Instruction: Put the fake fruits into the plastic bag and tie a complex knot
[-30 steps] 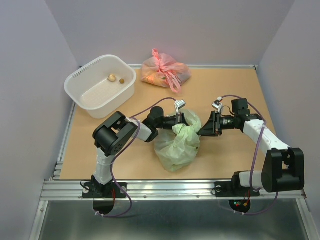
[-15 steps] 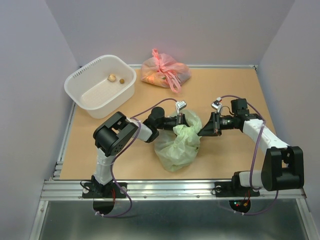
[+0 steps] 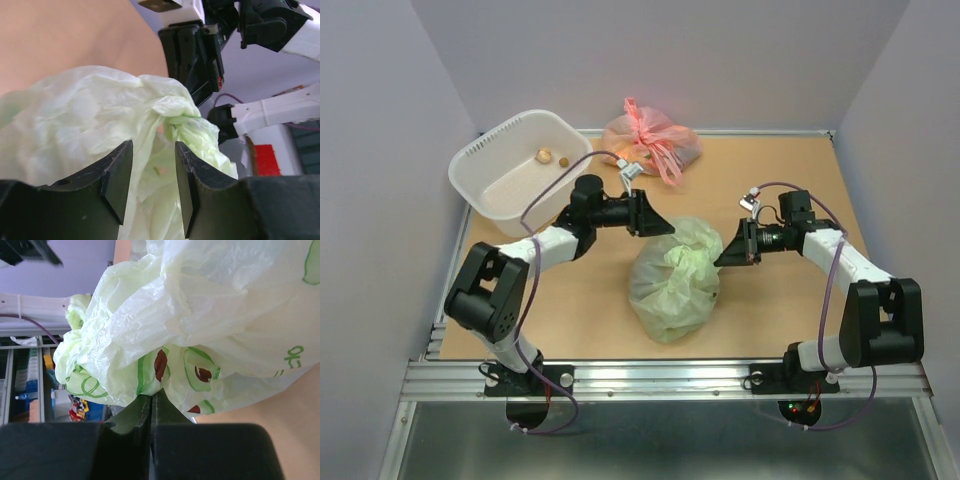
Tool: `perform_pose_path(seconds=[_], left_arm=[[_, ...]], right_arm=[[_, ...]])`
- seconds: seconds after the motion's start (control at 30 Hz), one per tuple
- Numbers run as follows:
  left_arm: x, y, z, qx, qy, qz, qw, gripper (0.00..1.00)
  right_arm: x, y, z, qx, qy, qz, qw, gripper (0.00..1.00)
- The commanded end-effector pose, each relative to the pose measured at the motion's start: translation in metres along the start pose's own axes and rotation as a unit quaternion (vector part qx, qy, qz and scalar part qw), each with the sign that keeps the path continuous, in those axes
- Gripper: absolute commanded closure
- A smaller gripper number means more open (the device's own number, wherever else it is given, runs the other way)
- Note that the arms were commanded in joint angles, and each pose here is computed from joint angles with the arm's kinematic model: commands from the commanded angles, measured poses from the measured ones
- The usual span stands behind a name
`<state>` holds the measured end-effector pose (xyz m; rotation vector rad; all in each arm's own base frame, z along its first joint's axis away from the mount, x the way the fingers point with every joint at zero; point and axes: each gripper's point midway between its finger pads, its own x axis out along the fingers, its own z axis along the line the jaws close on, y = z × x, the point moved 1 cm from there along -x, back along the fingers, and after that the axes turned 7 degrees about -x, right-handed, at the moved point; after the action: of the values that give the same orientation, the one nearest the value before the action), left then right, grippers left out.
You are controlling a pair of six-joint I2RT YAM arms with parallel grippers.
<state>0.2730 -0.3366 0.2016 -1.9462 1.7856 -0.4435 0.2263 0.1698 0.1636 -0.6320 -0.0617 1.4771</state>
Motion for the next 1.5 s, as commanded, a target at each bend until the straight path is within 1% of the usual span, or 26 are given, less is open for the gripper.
perform_pose_path(seconds=[0.0, 0.03, 0.1, 0.13, 0.17, 0.23, 0.27, 0.4, 0.47, 0.5, 0.6, 0.73, 0.77, 0.87, 0.97, 1.03, 1.07, 1.13, 1.17, 1.27, 1.33, 1.37, 1.4, 1.47], left_arm=[[-0.043, -0.013, 0.013, 0.093, -0.058, 0.02, 0.994, 0.5], [-0.051, -0.015, 0.005, 0.093, -0.066, 0.032, 0.993, 0.49], [-0.057, -0.014, -0.007, 0.117, -0.058, 0.054, 0.99, 0.45], [-0.059, -0.011, -0.012, 0.123, -0.062, 0.072, 0.988, 0.42], [-0.06, -0.013, -0.019, 0.134, -0.06, 0.073, 0.986, 0.35], [-0.06, -0.008, -0.027, 0.129, -0.061, 0.089, 0.986, 0.34], [-0.06, -0.01, -0.026, 0.136, -0.069, 0.088, 0.984, 0.28], [-0.049, -0.005, -0.029, 0.138, -0.074, 0.106, 0.982, 0.28], [-0.04, 0.005, -0.029, 0.136, -0.075, 0.129, 0.979, 0.27], [-0.036, 0.004, -0.029, 0.145, -0.077, 0.131, 0.978, 0.27], [-0.024, 0.014, -0.026, 0.139, -0.083, 0.153, 0.975, 0.26], [-0.011, 0.019, -0.022, 0.14, -0.087, 0.163, 0.973, 0.26], [-0.007, 0.02, -0.018, 0.137, -0.093, 0.166, 0.972, 0.26], [-0.001, 0.022, -0.015, 0.135, -0.092, 0.172, 0.971, 0.26], [0.001, 0.022, -0.016, 0.134, -0.085, 0.175, 0.972, 0.32], [0.0, 0.024, -0.019, 0.131, -0.08, 0.181, 0.971, 0.55], [-0.002, 0.021, -0.022, 0.132, -0.076, 0.178, 0.972, 0.75], [-0.007, 0.018, -0.022, 0.13, -0.081, 0.173, 0.973, 0.93], [-0.013, 0.015, -0.02, 0.131, -0.089, 0.166, 0.973, 0.99], [-0.032, -0.002, -0.009, 0.126, -0.133, 0.139, 0.973, 1.0], [-0.048, -0.018, 0.007, 0.12, -0.176, 0.113, 0.97, 1.0], [-0.053, -0.024, 0.013, 0.122, -0.198, 0.103, 0.967, 1.0], [-0.063, -0.031, 0.022, 0.13, -0.218, 0.093, 0.963, 1.0], [-0.076, -0.033, 0.032, 0.118, -0.251, 0.083, 0.957, 1.0]], right_arm=[[-0.002, -0.028, 0.012, -0.087, -0.015, -0.015, 0.996, 1.0], [-0.002, -0.029, 0.013, -0.092, -0.016, -0.015, 0.996, 0.99], [-0.003, -0.031, 0.015, -0.097, -0.018, -0.017, 0.995, 1.0], [-0.003, -0.032, 0.015, -0.1, -0.02, -0.017, 0.995, 1.0], [-0.003, -0.032, 0.016, -0.105, -0.021, -0.018, 0.994, 1.0], [-0.003, -0.032, 0.015, -0.104, -0.023, -0.017, 0.994, 1.0], [-0.002, -0.032, 0.015, -0.104, -0.023, -0.016, 0.994, 1.0], [-0.001, -0.032, 0.011, -0.11, -0.024, -0.014, 0.994, 1.0], [0.0, -0.033, 0.011, -0.112, -0.025, -0.013, 0.993, 0.99], [0.0, -0.033, 0.011, -0.112, -0.025, -0.013, 0.993, 0.99], [0.0, -0.034, 0.012, -0.115, -0.025, -0.013, 0.993, 1.0], [-0.001, -0.033, 0.015, -0.119, -0.026, -0.014, 0.992, 0.99], [-0.001, -0.033, 0.014, -0.133, -0.027, -0.015, 0.991, 1.0], [-0.002, -0.032, 0.017, -0.141, -0.025, -0.017, 0.99, 1.0], [-0.003, -0.034, 0.016, -0.147, -0.016, -0.019, 0.989, 1.0], [-0.003, -0.035, 0.012, -0.151, 0.0, -0.021, 0.988, 1.0], [-0.004, -0.035, 0.012, -0.153, 0.006, -0.02, 0.988, 1.0], [-0.007, -0.035, 0.006, -0.162, 0.036, -0.021, 0.986, 0.99], [-0.01, -0.037, 0.009, -0.176, 0.045, -0.023, 0.983, 1.0], [-0.016, -0.032, 0.001, -0.192, 0.087, -0.008, 0.978, 1.0], [-0.023, -0.031, -0.004, -0.207, 0.118, 0.004, 0.971, 1.0], [-0.025, -0.029, -0.005, -0.205, 0.127, 0.011, 0.97, 1.0], [-0.029, -0.033, -0.008, -0.224, 0.144, 0.013, 0.964, 1.0], [-0.034, -0.031, -0.01, -0.237, 0.162, 0.025, 0.958, 1.0]])
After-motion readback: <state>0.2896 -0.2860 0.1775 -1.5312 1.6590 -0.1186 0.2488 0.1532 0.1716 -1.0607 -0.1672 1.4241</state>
